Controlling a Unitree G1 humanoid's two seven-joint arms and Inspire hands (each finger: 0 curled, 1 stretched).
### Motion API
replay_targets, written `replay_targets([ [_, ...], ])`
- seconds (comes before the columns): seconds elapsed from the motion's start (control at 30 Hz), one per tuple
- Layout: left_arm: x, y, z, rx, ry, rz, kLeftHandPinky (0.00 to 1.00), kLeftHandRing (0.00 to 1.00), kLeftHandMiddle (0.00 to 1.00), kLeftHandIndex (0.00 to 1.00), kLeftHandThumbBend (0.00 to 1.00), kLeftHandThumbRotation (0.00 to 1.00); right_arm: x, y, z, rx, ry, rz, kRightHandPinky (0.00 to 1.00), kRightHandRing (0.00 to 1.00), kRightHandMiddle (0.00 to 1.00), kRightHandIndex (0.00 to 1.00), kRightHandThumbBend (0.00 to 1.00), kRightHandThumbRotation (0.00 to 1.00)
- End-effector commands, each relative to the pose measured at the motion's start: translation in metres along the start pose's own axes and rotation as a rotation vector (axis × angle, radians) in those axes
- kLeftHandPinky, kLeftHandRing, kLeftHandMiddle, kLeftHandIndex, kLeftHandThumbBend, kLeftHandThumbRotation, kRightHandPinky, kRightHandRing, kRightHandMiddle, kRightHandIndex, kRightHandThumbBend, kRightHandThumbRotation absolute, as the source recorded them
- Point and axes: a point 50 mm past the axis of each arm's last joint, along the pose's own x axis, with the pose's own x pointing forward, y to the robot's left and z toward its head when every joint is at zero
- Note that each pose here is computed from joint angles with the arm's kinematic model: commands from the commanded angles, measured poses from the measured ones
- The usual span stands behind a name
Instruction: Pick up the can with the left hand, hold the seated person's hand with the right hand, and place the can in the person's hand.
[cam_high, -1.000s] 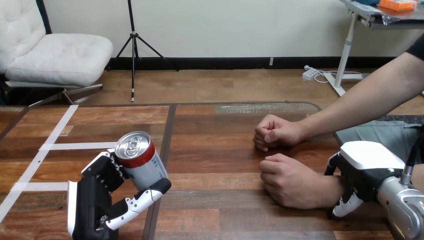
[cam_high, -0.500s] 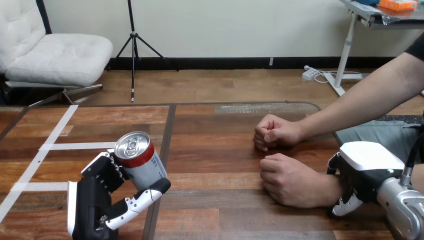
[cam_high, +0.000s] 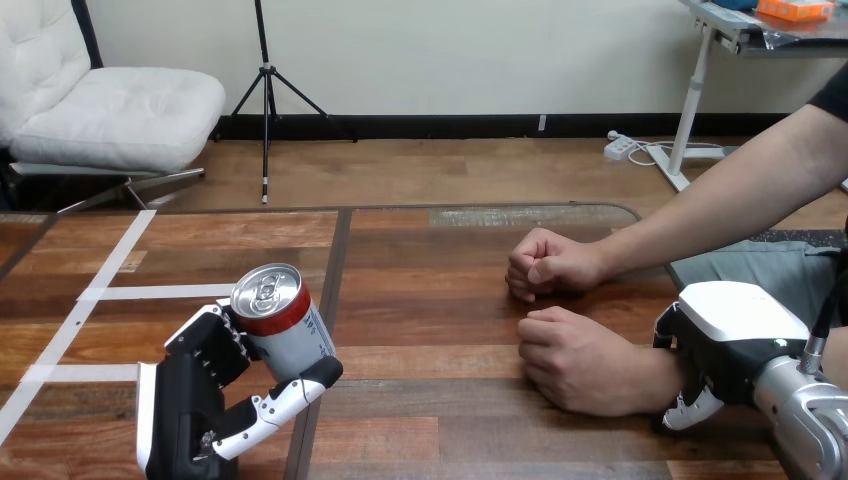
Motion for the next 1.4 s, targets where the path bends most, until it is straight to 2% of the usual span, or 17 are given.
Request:
replay_targets([
  [0.0,0.018,-0.002,0.018,-0.002,-0.115,-0.012,0.42,0.43,0.48,0.51,0.73,0.00,-0.002,0.020,-0.004,0.009,-0.001,0.072,0.36,0.45,0.51,0.49,0.77,0.00],
  [0.27,0.018,-0.002,0.018,0.002,-0.116,-0.013,0.42,0.43,0.48,0.51,0.73,0.00,-0.003,0.013,-0.004,-0.008,0.004,0.051,0.39,0.48,0.53,0.49,0.73,0.00],
  [0.47,0.019,-0.002,0.019,0.013,-0.121,-0.016,0.42,0.43,0.48,0.51,0.73,0.00,-0.006,0.004,-0.003,-0.027,-0.005,0.025,0.36,0.44,0.51,0.50,0.69,0.00],
  [0.93,0.020,-0.004,0.018,0.011,-0.115,-0.025,0.42,0.43,0.48,0.51,0.73,0.00,-0.016,-0.022,0.002,-0.021,-0.009,-0.044,0.34,0.44,0.50,0.50,0.77,0.00],
  [1.37,0.021,-0.008,0.016,0.011,-0.108,-0.030,0.42,0.43,0.48,0.51,0.73,0.00,-0.028,-0.049,0.008,-0.030,-0.046,-0.138,0.31,0.40,0.47,0.51,0.81,0.00],
])
